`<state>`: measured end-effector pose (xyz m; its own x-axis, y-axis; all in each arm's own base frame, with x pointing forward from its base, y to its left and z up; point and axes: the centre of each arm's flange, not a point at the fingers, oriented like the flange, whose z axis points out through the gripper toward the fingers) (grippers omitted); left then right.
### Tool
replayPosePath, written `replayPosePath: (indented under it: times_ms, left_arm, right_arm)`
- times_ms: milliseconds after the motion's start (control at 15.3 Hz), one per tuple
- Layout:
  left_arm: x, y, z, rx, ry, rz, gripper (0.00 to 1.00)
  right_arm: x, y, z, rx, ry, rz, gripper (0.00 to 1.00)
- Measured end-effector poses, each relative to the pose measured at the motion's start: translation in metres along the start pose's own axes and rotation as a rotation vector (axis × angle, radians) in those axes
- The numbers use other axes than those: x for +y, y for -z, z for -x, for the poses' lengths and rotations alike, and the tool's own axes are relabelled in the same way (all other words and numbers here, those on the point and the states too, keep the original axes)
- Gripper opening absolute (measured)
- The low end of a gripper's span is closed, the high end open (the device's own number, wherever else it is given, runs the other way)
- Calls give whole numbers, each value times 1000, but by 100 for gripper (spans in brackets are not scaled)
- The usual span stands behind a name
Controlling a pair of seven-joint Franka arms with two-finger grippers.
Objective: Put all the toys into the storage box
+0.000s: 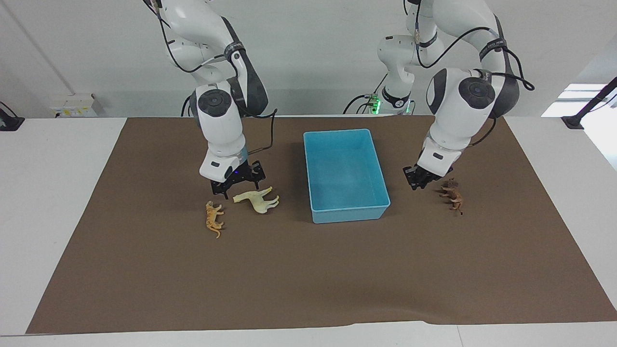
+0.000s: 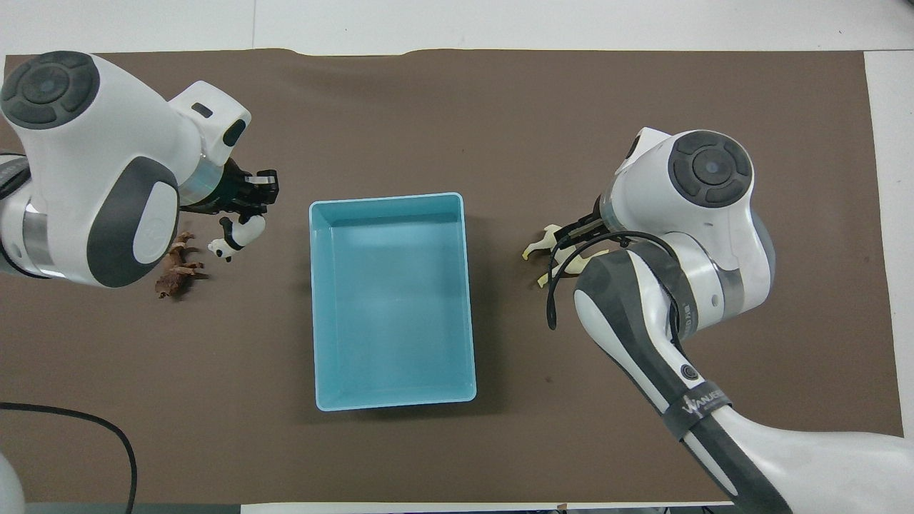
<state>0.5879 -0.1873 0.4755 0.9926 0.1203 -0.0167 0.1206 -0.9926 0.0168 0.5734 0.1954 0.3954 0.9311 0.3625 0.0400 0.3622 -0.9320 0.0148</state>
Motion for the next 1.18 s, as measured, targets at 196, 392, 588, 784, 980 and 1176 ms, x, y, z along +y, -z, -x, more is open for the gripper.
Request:
replayPosePath:
  times_ms: [196,392,588,784,980,1176]
  left_arm:
    - [79,-16,40,-12,94,-2,24]
    - [128,-45,81,-10,133,-2,24]
    - [112,-49,75,-9,166,-13,49]
    - [47,-29,36,14,151,-8,81]
    - [-50,-26,-7,19,31,-9,100]
    - [-142,-47,-33,70,-90,-4,100]
  right_arm:
    - [-26,-12,5,1,43,-2,100]
    - [-44,-40,18,17,75,-4,100]
    - [-45,-60,23,24,85,1,100]
    - [-43,-71,21,29,113,30,100]
    - [-44,-92,17,54,125,35,100]
    - [-41,-108,15,55,132,43,97]
